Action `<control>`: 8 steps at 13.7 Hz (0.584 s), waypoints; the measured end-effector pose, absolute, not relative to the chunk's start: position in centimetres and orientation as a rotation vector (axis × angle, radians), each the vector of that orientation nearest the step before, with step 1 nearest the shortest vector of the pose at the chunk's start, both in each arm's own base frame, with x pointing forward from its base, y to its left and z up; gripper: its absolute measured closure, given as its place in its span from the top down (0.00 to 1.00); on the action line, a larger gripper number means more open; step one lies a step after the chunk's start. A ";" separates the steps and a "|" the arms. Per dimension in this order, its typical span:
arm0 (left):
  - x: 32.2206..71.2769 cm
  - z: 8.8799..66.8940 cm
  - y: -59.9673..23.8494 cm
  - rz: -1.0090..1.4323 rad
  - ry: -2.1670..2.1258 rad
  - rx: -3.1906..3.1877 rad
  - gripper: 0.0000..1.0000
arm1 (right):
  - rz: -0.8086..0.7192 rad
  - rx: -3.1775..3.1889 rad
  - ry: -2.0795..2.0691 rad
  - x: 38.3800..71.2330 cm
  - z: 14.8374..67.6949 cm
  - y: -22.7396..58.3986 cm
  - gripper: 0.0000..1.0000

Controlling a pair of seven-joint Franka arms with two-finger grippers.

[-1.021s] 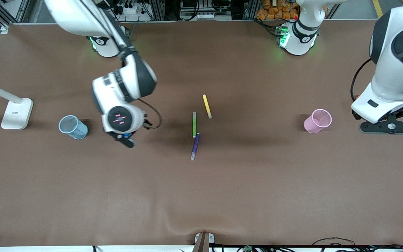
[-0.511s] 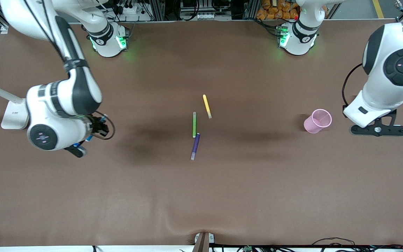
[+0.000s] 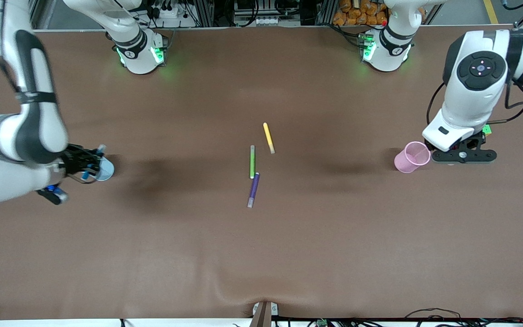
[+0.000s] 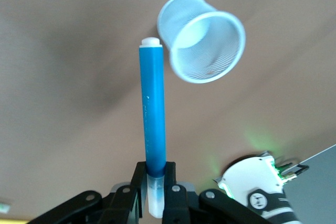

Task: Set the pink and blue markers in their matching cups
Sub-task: 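Carry the pink marker toward the pink cup while the right gripper carries blue marker, then lower the blue marker into the blue cup while the left gripper lowers pink marker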

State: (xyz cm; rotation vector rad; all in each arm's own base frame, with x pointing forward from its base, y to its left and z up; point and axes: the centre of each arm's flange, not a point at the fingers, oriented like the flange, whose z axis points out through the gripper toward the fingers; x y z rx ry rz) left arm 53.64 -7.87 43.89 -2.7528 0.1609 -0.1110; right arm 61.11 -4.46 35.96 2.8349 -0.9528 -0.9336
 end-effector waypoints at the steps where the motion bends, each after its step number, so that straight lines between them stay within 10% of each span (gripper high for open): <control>1: 53.2 43.1 -7.9 -0.142 0.103 -2.764 0.21 | -0.955 2.853 -0.960 60.9 35.9 -6.1 0.17; 8: 51.8 39.6 -8.2 -0.293 -0.135 -2.765 0.21 | -1.265 2.940 -1.040 58.6 29.6 -12.7 0.17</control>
